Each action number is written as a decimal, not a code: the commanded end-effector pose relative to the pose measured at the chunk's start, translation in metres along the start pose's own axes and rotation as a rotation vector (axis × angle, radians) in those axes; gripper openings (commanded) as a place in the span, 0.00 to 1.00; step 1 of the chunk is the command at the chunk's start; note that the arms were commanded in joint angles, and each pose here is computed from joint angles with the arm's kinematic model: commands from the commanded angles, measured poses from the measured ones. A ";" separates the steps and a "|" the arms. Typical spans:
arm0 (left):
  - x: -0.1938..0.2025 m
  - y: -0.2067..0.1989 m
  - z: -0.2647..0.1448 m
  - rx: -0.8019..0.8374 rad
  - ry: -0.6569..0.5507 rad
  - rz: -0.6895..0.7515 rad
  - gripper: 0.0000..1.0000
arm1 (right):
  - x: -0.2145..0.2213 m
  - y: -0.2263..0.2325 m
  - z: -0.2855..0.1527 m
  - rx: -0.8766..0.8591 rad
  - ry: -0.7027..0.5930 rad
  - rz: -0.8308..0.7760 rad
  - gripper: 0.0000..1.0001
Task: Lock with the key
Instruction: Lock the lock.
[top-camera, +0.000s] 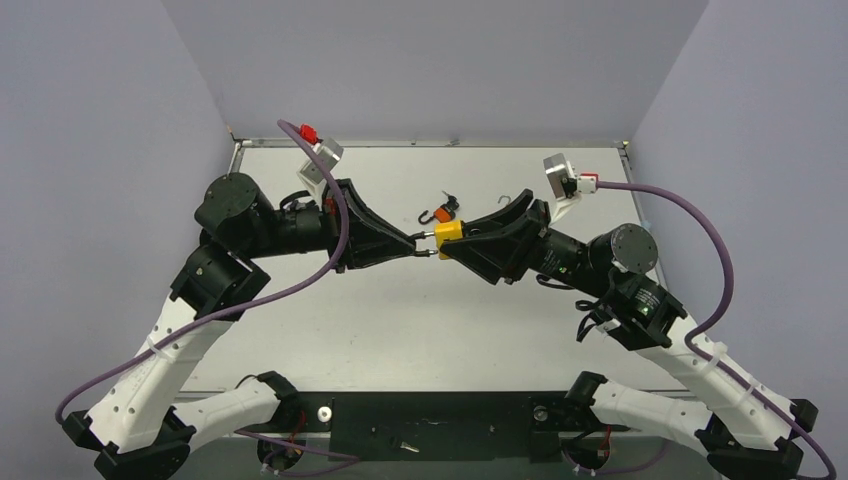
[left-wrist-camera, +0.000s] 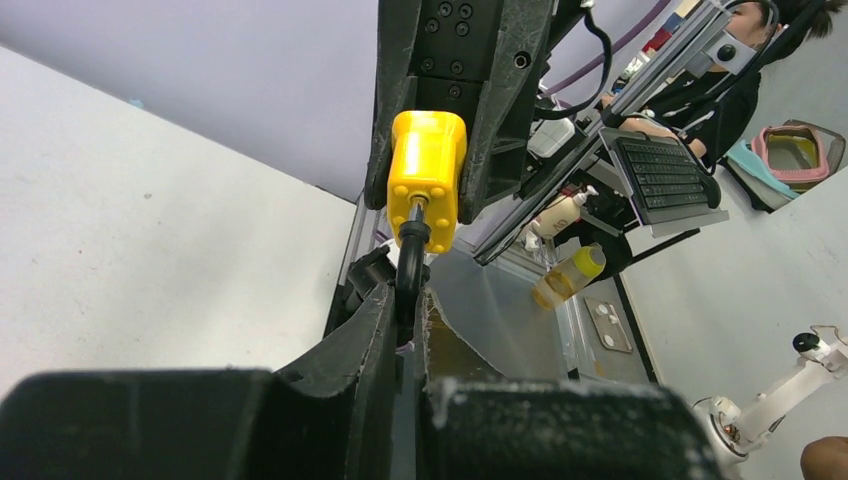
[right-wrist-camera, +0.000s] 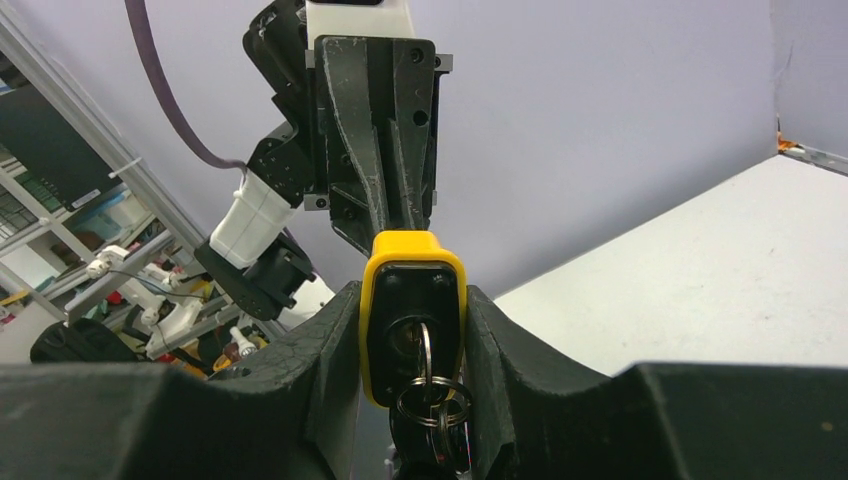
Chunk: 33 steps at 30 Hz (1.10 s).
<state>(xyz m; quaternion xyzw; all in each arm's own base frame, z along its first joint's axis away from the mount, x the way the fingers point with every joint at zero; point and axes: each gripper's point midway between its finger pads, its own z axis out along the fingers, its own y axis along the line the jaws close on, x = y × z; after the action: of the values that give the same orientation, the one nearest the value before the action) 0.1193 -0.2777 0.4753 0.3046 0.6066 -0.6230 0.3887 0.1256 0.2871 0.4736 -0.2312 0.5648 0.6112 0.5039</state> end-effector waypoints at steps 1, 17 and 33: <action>-0.017 -0.006 0.007 0.023 -0.058 0.046 0.00 | -0.001 0.028 0.017 -0.129 -0.017 0.014 0.00; -0.037 -0.004 0.017 -0.024 -0.127 0.024 0.00 | 0.058 0.003 0.035 -0.014 0.160 -0.013 0.00; -0.038 0.002 0.022 -0.111 -0.130 0.109 0.00 | 0.064 0.025 0.049 -0.150 0.119 0.159 0.00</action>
<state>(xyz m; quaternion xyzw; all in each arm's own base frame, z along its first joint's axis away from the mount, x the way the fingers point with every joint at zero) 0.1218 -0.2766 0.5007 0.2777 0.6059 -0.5993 0.4434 0.1285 0.3032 0.5098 -0.1795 0.5144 0.6346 0.5482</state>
